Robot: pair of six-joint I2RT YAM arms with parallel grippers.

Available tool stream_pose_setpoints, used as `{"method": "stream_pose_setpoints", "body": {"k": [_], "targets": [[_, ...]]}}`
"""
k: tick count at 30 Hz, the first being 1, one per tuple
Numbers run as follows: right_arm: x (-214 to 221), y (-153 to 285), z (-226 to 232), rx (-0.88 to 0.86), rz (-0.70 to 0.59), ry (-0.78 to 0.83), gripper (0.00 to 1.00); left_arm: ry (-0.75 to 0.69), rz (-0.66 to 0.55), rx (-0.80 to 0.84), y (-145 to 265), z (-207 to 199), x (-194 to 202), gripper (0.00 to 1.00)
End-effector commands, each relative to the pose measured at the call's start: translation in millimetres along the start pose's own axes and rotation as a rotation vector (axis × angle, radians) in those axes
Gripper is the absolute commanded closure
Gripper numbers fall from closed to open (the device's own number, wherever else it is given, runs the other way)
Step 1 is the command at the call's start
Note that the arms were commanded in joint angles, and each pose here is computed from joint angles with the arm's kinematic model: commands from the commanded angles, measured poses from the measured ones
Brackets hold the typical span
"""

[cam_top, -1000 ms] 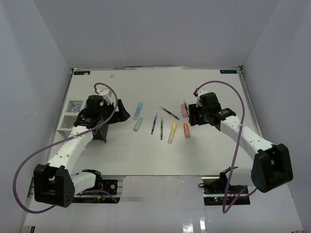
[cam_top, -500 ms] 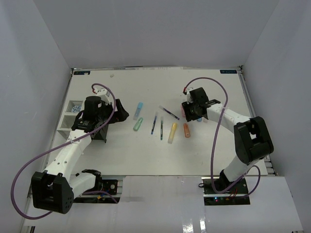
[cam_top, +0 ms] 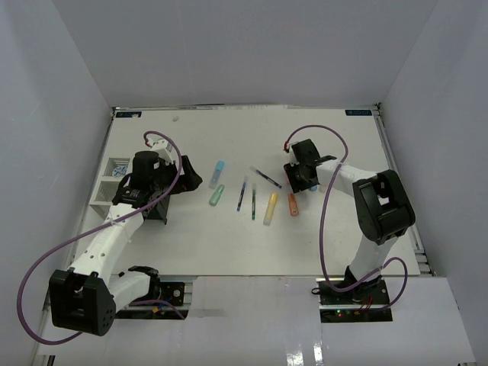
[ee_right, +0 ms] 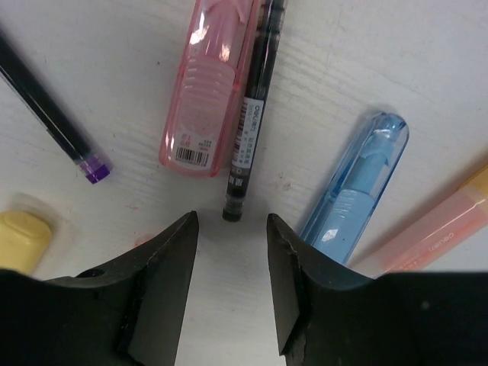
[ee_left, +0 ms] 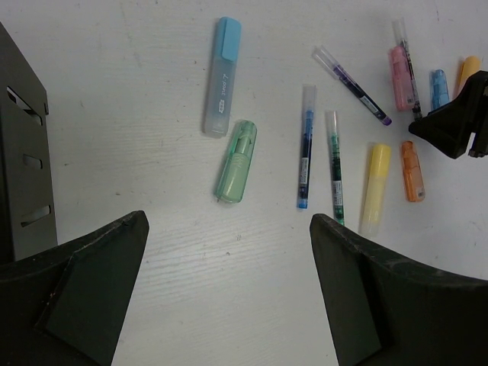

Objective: Sort the stationery into containers
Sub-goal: Pick up the pen from the center of the board.

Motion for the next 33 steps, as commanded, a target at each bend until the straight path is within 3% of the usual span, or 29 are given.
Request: {"method": "stream_pose_setpoints", "body": {"k": [1,17,27,33], "targets": [[-22.4,-4.0,-3.6,0.024,-0.066,0.002,0.52,-0.02,-0.027,0.012,1.8,-2.1,-4.4,0.02],[-18.4,-27.2,-17.0,-0.01,-0.021,-0.02,0.63,-0.021,-0.027,0.01,1.5,-2.0,-4.0,0.02],[-23.2,-25.7,-20.1,-0.036,-0.028,-0.025,0.89,-0.021,-0.023,0.006,1.1,-1.1,-3.0,0.02],[-47.3,8.1,-29.3,0.014,-0.095,-0.014,0.92,0.007,-0.033,0.056,2.5,-10.9,-8.2,0.02]]}}
Point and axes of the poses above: each gripper's point midway between its finger pads, its own y axis back along the fingers, its own z axis along the line the jaws close on, x = y × z, the point moved 4 cm from there along y, back along the fingers, and after that the axes turned 5 degrees about -y, right-handed, at the moved point
